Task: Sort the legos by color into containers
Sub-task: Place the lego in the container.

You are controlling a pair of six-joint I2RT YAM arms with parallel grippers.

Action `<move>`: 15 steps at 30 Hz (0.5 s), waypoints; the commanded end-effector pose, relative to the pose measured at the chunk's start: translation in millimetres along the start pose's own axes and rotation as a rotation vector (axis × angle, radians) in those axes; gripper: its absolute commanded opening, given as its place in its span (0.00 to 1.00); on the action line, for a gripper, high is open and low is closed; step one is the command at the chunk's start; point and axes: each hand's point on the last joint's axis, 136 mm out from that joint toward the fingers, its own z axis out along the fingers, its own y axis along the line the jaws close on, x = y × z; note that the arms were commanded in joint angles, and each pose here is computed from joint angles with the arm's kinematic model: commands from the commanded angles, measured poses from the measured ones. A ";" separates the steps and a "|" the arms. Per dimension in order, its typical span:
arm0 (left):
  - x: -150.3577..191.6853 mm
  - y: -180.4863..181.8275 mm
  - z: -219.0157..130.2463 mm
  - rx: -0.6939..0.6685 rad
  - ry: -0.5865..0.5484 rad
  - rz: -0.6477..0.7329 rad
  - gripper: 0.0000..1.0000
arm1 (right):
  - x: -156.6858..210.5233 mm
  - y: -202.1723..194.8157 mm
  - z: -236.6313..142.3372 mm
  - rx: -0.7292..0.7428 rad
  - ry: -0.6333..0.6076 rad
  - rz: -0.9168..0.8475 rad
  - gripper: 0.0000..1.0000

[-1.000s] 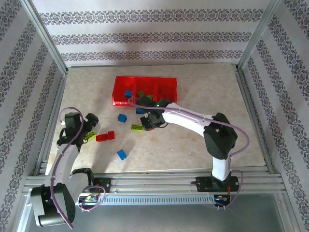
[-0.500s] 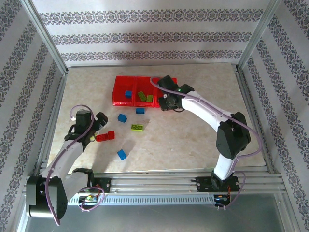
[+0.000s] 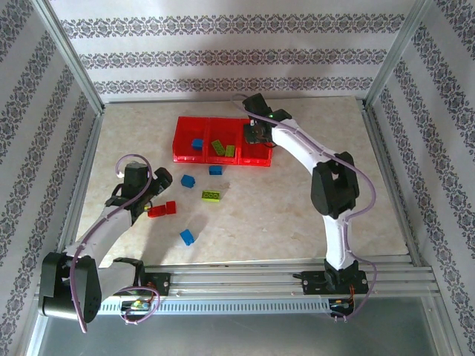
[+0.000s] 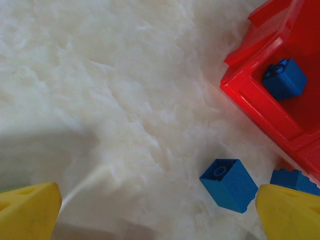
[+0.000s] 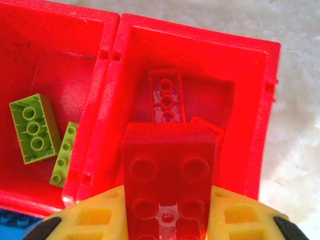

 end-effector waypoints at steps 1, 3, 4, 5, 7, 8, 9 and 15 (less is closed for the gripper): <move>-10.9 -11.5 -4.1 0.013 -0.031 0.028 1.00 | -14.5 -2.8 4.8 0.028 -0.021 -0.027 0.19; -9.8 -9.7 -4.3 0.004 -0.025 0.034 1.00 | -17.0 -3.2 11.1 0.037 -0.019 -0.029 0.20; -9.2 -8.3 -4.0 -0.001 -0.023 0.035 1.00 | -17.8 -3.4 12.8 0.039 -0.018 -0.029 0.20; -8.5 -8.4 -4.1 -0.003 -0.019 0.038 1.00 | -18.0 -3.7 15.8 0.040 -0.016 -0.027 0.21; -7.3 -7.1 -3.4 -0.009 -0.013 0.040 1.00 | -18.1 -3.9 20.8 0.041 -0.012 -0.027 0.22; -7.5 -6.8 -3.4 -0.012 -0.012 0.042 1.00 | -17.7 -4.4 23.3 0.042 -0.009 -0.026 0.22; -7.7 -6.6 -3.8 -0.015 -0.011 0.045 1.00 | -16.4 -4.9 25.8 0.045 -0.004 -0.027 0.23; -8.6 -4.4 -4.8 -0.036 -0.007 0.062 1.00 | -10.7 -9.9 33.6 0.059 0.015 -0.013 0.31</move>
